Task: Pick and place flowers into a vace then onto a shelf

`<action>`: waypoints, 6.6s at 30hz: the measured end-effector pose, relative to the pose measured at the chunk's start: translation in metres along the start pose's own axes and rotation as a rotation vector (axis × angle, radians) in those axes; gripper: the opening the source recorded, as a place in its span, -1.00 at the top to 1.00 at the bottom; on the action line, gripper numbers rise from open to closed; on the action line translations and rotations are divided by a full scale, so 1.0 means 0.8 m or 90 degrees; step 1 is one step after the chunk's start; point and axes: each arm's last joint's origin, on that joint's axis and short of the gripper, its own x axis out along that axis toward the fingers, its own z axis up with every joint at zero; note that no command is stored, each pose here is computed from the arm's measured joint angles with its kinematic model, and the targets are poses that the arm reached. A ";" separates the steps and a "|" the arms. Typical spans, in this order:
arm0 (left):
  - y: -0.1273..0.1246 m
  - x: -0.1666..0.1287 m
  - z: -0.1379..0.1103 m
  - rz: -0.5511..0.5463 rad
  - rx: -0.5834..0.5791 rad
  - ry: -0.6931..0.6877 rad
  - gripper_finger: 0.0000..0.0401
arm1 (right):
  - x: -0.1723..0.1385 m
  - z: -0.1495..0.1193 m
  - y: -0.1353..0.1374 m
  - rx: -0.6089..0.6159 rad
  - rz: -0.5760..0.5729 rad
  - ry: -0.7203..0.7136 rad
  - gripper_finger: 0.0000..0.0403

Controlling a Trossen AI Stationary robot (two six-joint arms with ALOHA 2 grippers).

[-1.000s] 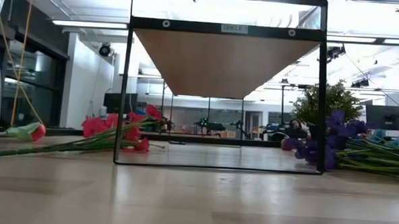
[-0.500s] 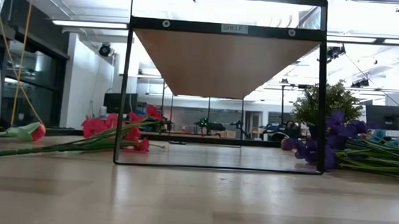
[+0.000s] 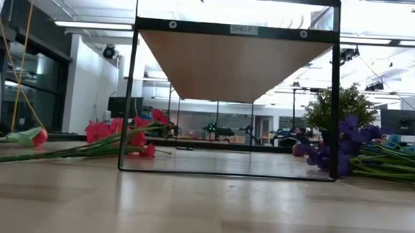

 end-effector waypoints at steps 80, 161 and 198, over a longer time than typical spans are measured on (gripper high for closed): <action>0.011 0.003 0.112 0.291 -0.260 0.286 -0.25 | 0.033 0.070 -0.011 -0.027 -0.220 -0.355 1.00; 0.001 0.031 -0.089 0.432 -0.659 0.600 -0.25 | 0.109 0.098 -0.015 0.125 -0.333 0.407 1.00; -0.053 0.095 -0.142 0.665 -0.699 0.673 -0.25 | 0.103 0.093 -0.017 0.089 -0.375 0.439 1.00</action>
